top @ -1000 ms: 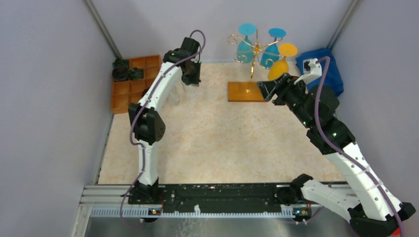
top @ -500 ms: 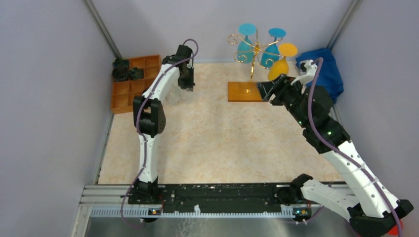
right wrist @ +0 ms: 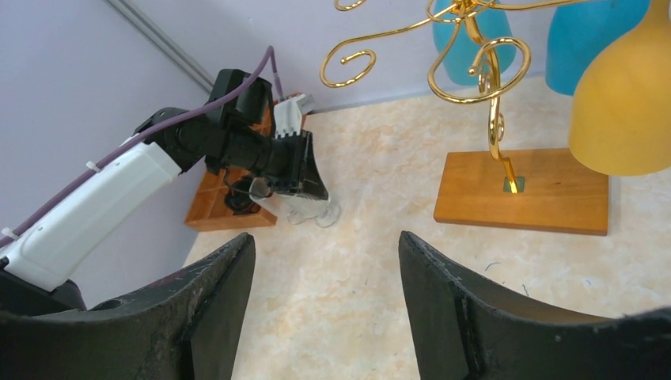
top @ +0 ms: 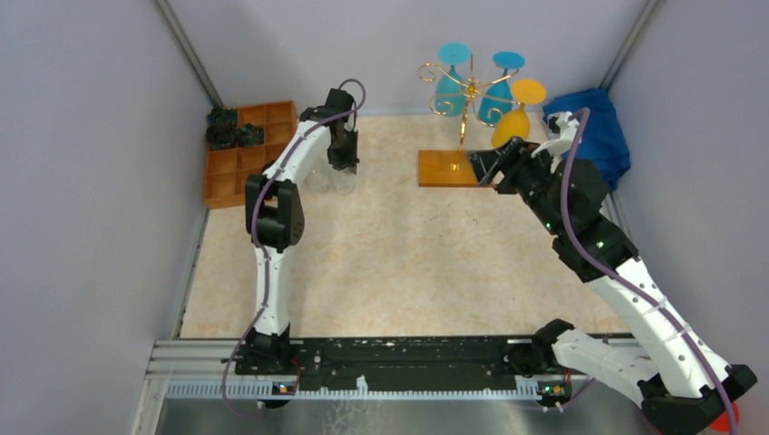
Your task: Take the wine glass off the wine glass rack
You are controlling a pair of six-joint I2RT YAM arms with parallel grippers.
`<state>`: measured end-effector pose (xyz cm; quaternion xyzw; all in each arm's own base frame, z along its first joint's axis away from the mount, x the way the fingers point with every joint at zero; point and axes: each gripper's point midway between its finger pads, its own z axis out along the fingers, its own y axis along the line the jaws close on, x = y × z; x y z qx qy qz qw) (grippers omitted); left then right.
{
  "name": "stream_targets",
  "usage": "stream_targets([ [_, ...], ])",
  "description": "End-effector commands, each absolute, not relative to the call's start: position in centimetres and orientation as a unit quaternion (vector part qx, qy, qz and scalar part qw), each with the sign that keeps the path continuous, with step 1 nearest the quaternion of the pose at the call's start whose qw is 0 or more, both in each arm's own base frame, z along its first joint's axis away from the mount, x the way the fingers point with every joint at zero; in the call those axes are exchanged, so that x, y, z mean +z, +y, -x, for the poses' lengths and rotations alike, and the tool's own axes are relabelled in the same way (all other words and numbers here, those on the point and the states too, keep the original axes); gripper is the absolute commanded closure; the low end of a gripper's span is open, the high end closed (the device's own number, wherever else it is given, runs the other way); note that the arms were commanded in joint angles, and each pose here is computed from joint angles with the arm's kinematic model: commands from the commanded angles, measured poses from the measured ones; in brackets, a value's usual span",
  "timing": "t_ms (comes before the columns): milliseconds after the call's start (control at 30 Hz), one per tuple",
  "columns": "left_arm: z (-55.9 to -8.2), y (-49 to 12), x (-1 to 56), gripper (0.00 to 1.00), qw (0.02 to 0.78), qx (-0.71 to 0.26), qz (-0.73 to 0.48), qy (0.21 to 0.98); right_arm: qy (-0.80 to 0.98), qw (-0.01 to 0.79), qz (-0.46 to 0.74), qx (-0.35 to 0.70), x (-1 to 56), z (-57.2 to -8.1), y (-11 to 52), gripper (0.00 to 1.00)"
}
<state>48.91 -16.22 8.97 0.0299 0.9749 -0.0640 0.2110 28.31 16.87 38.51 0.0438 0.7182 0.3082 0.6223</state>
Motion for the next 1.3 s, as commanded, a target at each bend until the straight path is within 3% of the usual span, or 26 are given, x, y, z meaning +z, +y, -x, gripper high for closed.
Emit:
stream_targets([
  [0,-48.7,-17.6,10.2,0.71,0.219,-0.094,-0.040,0.970,0.700,0.634,-0.038,0.325,39.9,-28.3,17.3,0.31],
  [167,-48.9,-17.7,12.0,0.63,0.236,-0.096,-0.043,0.966,0.700,0.632,-0.033,0.331,39.7,-28.4,17.7,0.27],
  [367,-48.6,-17.0,15.5,0.64,0.265,-0.083,-0.039,0.960,0.694,0.637,-0.032,0.332,40.4,-28.4,17.6,0.28],
  [600,-49.6,-17.4,27.4,0.63,0.405,-0.121,-0.032,0.906,0.710,0.633,-0.018,0.308,42.7,-30.4,18.5,0.32],
  [767,-47.3,-20.7,37.9,0.61,0.523,-0.255,-0.089,0.808,0.705,0.671,-0.020,0.229,45.9,-33.8,17.5,0.34],
  [967,-37.6,-26.0,45.0,0.58,0.541,-0.490,-0.208,0.651,0.722,0.681,-0.022,0.125,47.3,-38.9,17.1,0.39],
  [1067,-34.3,-26.4,46.0,0.57,0.547,-0.548,-0.226,0.591,0.728,0.680,-0.029,0.084,46.8,-41.7,17.0,0.39],
  [1267,-33.9,-26.4,43.9,0.60,0.521,-0.560,-0.209,0.610,0.765,0.641,-0.031,0.062,43.0,-47.2,17.6,0.48],
])
